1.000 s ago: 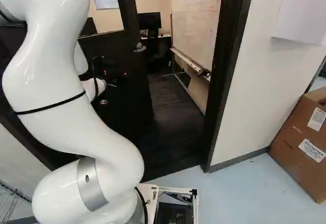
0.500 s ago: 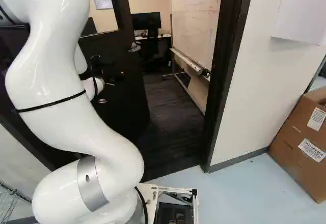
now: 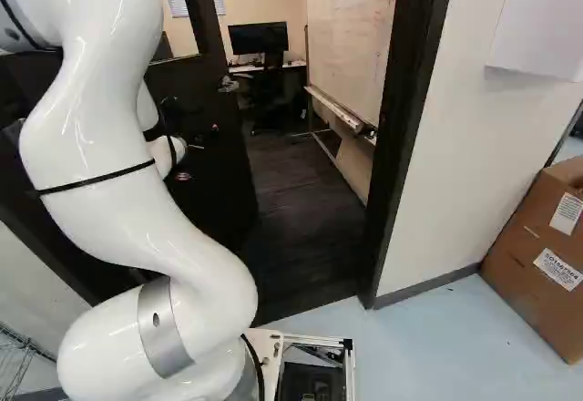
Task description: Open the door and move inside
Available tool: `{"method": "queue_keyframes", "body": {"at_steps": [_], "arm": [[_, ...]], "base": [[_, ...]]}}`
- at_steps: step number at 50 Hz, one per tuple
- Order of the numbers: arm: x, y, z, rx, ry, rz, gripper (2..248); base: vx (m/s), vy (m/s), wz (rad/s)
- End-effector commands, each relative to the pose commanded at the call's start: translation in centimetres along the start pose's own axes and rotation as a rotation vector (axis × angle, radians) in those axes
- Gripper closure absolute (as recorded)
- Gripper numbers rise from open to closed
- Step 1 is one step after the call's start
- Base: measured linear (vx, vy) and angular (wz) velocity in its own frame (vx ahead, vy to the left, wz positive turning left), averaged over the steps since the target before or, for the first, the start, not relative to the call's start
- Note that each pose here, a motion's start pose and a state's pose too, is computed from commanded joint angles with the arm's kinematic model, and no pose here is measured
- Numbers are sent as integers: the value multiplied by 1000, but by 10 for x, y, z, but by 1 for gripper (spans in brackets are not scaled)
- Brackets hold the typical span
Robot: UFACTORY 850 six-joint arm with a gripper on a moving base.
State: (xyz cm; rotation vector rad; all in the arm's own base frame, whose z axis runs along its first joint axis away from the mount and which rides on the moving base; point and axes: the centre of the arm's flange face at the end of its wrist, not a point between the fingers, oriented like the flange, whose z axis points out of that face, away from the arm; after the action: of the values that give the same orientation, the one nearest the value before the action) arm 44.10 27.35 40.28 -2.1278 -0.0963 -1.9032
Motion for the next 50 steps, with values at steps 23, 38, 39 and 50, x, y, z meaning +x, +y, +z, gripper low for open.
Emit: {"method": "queue_keyframes", "body": {"at_steps": [23, 38, 39, 50], "arm": [[1, -11, 15, 74, 31, -36, 3], [1, -21, 18, 133, 49, -63, 3], [1, -21, 18, 138, 51, -64, 3], [1, -29, 19, 183, 63, -83, 3]], "base": [[0, 0, 0], [0, 0, 0], [0, 0, 0], [0, 0, 0]]}}
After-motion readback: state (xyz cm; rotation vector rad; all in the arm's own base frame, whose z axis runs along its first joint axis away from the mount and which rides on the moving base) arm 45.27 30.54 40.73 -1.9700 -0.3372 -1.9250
